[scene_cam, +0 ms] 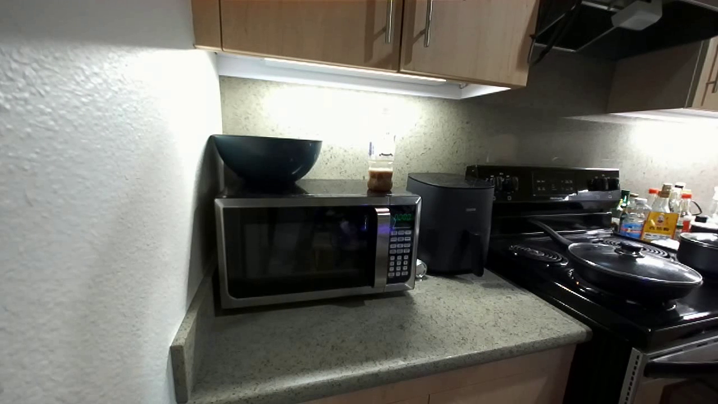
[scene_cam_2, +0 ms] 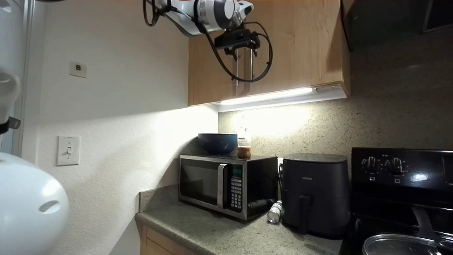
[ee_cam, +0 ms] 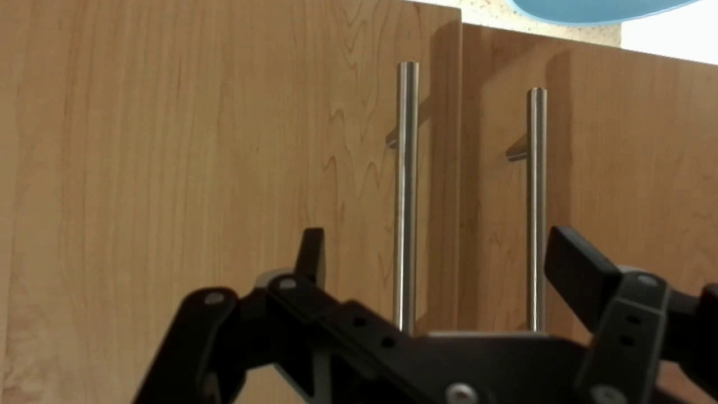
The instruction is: Close the right upper cabinet door.
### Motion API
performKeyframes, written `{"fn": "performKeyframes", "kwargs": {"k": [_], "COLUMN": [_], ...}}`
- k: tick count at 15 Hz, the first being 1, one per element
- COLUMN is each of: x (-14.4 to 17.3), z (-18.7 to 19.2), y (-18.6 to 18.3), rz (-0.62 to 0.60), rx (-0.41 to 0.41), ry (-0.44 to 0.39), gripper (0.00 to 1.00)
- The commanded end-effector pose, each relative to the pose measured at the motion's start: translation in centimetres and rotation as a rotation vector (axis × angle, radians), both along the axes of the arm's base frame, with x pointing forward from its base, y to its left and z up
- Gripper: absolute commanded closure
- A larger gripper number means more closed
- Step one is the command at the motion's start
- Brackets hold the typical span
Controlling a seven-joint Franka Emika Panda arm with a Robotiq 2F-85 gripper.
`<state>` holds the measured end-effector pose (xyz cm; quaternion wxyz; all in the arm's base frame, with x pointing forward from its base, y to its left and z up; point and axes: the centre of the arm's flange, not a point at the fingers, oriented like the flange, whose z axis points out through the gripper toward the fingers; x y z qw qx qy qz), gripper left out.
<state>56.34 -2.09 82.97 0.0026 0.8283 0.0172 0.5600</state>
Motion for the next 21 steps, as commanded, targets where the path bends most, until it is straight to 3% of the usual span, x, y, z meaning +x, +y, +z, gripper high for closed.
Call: {"fn": "performKeyframes", "kwargs": {"k": [1,3,13,21], "x": [0.2,0.2,8.6,11.0], "z": [0.0,0.1,1.0,1.0], "y": [-0.1,-0.1,-1.4,-2.1], "rz": [-0.002,-0.002,-0.076,-0.109], "rx": [-0.003,-0.005,0.018,0.035], "ry": [-0.001,-0.003,-0.024,0.001], "gripper": [0.0,0.0,0.0,0.0]}}
